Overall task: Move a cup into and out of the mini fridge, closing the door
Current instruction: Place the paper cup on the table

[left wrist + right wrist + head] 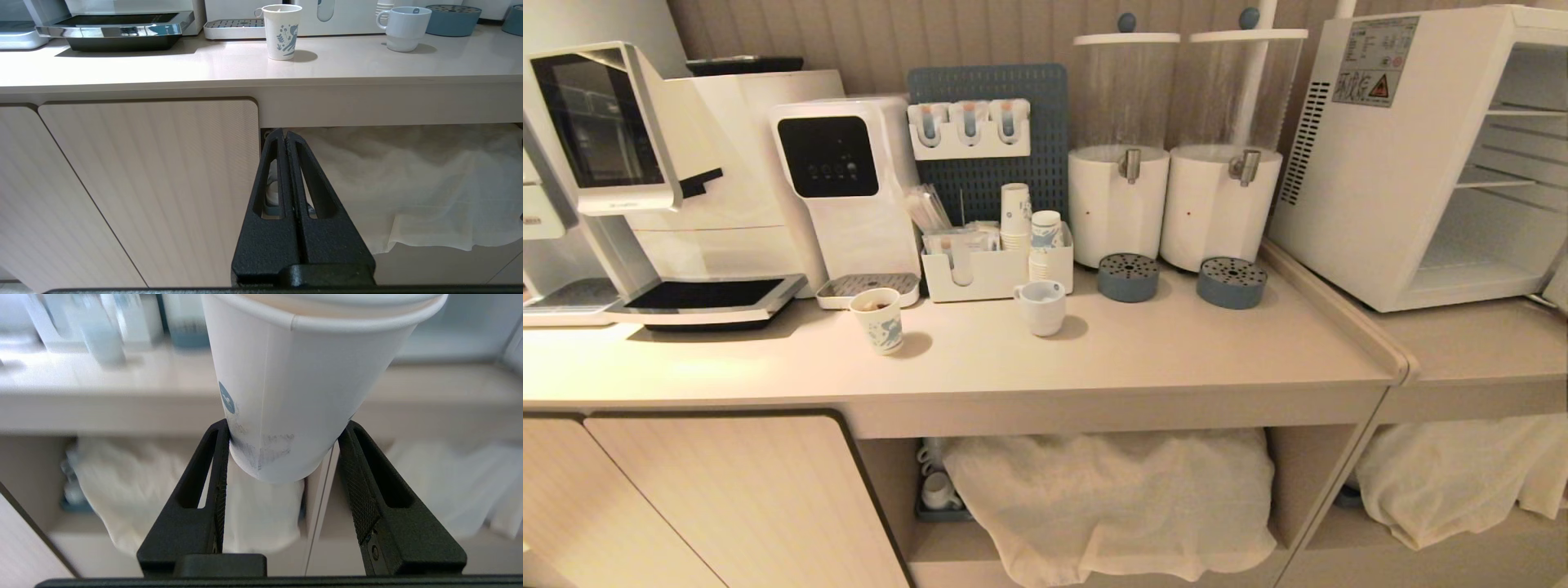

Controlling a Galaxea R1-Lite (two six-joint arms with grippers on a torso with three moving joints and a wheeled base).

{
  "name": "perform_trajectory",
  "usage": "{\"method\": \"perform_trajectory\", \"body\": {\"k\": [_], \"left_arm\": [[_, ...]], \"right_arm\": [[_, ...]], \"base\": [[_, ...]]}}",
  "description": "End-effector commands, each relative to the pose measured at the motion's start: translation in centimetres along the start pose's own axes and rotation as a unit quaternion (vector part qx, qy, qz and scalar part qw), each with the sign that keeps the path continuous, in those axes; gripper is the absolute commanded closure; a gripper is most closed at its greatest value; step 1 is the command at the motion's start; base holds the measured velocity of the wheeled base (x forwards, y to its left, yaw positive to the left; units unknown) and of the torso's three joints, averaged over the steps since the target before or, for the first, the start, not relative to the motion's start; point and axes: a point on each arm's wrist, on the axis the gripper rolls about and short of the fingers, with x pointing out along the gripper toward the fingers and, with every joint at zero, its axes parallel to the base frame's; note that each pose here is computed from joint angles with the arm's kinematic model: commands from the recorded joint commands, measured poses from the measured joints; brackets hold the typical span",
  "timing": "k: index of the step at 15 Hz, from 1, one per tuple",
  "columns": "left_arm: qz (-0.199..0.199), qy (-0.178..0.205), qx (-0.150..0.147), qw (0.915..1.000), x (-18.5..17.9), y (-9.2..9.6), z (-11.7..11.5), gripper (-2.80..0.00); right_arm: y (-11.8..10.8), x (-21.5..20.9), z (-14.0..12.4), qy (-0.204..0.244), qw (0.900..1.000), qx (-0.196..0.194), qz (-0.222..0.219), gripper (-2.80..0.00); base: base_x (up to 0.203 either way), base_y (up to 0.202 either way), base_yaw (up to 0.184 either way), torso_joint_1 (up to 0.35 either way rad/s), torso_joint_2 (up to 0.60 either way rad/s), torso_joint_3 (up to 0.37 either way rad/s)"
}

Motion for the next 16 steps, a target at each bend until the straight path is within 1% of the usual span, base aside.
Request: {"method": "perform_trajectory", "body": {"k": [1,2,4,5,6,7,9,11,13,15,16], "left_arm": [[0.0,0.009,0.0,1.0,0.1,0.0,-0.5,0.0],[0.0,0.009,0.0,1.0,0.1,0.0,-0.5,0.0],[0.0,0.009,0.0,1.0,0.1,0.0,-0.5,0.0],[0.0,0.009,0.0,1.0,0.1,0.0,-0.5,0.0],[0.0,0.009,0.0,1.0,0.1,0.0,-0.5,0.0],[0.0,0.009,0.0,1.0,0.1,0.0,-0.5,0.0],[0.0,0.009,0.0,1.0,0.1,0.0,-0.5,0.0],[0.0,0.009,0.0,1.0,0.1,0.0,-0.5,0.0],[0.0,0.009,0.0,1.0,0.1,0.0,-0.5,0.0],[0.0,0.009,-0.001,1.0,0.1,0.0,-0.5,0.0],[0.0,0.009,-0.001,1.0,0.1,0.0,-0.5,0.0]], "right_arm": [[-0.2,0.7,3.7,0.009,1.0,0.001,0.001,0.0],[-0.4,1.7,5.5,0.019,1.0,0.003,0.002,0.0],[-0.7,5.2,9.0,0.027,1.0,0.005,0.0,0.0],[-0.8,7.2,10.7,0.021,1.0,0.004,0.0,0.0],[-0.9,8.9,12.4,0.004,1.0,0.004,0.001,0.0],[-1.0,10.6,13.6,0.003,1.0,0.004,0.006,0.0],[-1.1,14.9,15.3,0.018,1.0,0.005,0.021,0.0],[-1.1,19.6,15.7,0.047,0.998,0.009,0.033,0.0],[-1.1,24.1,15.3,0.079,0.995,0.015,0.053,0.0],[-0.8,27.1,14.6,0.1,0.99,0.024,0.096,0.0],[-0.7,28.7,13.9,0.114,0.984,0.031,0.135,0.0]], "base": [[0.0,0.0,0.0,0.0,0.0,0.0],[0.0,0.0,0.0,0.0,0.0,0.0],[0.0,0.0,0.0,0.0,0.0,0.0],[0.0,0.0,0.0,0.0,0.0,0.0],[0.0,0.0,0.0,0.0,0.0,0.0],[0.0,0.0,0.0,0.0,0.0,0.0],[0.0,0.0,0.0,0.0,0.0,0.0],[0.0,0.0,0.0,0.0,0.0,0.0],[0.0,0.0,0.0,0.0,0.0,0.0],[0.0,0.0,0.0,0.0,0.0,0.0],[0.0,0.0,0.0,0.0,0.0,0.0]]}}
